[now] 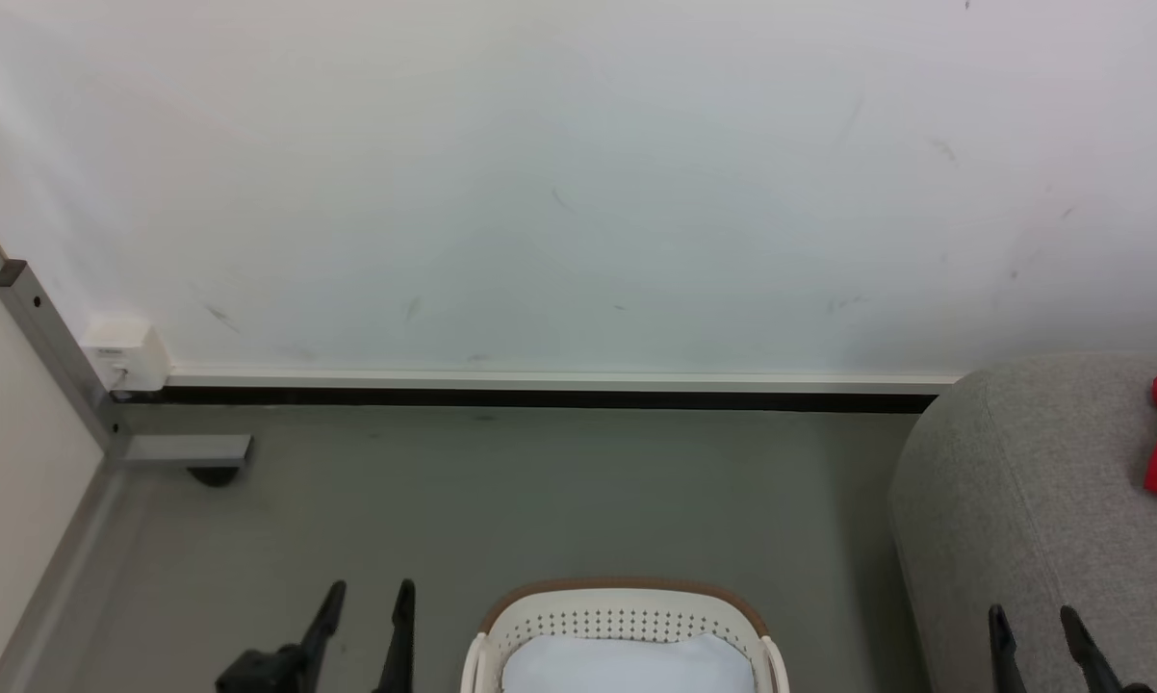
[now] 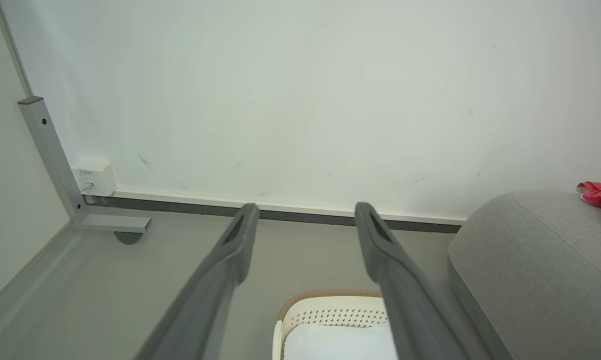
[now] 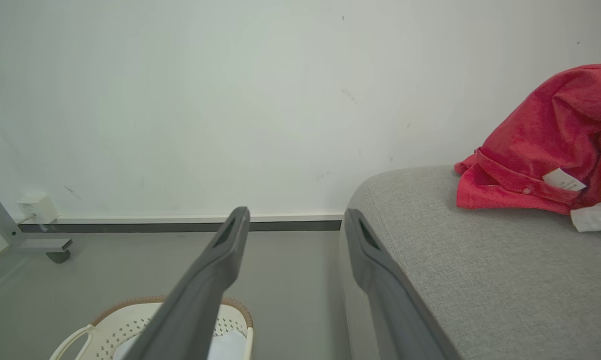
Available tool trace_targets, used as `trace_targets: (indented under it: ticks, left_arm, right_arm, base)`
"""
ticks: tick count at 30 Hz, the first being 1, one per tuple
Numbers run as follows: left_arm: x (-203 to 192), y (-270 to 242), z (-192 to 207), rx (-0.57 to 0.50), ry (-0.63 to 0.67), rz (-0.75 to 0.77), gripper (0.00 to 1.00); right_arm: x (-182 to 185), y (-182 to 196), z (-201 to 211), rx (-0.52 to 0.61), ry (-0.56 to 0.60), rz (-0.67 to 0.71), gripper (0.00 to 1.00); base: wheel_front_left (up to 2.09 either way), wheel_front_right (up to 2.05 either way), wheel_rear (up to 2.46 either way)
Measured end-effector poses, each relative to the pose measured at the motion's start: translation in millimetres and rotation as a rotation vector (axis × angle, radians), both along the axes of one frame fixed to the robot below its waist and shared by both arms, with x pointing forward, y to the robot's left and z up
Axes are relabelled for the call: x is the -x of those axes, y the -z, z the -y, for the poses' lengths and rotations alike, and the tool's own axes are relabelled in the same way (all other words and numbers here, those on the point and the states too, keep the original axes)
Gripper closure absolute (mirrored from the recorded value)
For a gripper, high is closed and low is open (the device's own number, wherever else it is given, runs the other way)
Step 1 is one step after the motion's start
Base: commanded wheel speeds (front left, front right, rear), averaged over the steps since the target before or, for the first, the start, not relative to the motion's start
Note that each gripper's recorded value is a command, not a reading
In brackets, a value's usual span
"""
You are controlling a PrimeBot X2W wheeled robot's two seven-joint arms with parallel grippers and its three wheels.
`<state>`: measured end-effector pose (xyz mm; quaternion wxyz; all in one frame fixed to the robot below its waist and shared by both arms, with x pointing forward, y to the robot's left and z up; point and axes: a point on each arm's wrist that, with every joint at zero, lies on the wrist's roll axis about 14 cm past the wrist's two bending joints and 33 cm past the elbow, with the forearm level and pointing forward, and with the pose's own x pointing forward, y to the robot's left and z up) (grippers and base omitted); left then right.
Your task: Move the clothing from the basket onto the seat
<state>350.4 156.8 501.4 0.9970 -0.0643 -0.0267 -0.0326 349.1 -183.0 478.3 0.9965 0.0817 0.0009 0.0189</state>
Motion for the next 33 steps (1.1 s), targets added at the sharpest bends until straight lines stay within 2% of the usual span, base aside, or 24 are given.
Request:
trace_targets:
  ticks: [1,7,33]
  left_arm:
    - [0.5,2.2,0.4,0.002,0.001,-0.007,1.00]
    - [9.5,26.7,0.3,0.030,-0.005,-0.093,1.00]
    - [-2.6,28.9,-21.2,0.487,-0.088,-0.174,1.00]
  right_arm:
    - [0.8,2.2,-0.4,0.000,-0.001,-0.007,1.00]
    - [10.6,25.8,-1.9,-0.042,0.010,-0.094,1.00]
    - [-2.9,15.8,9.5,-0.478,0.097,-0.102,1.00]
  base:
    - [0.00,0.00,0.00]
    - [0.00,0.00,0.00]
    - [0.00,0.00,0.00]
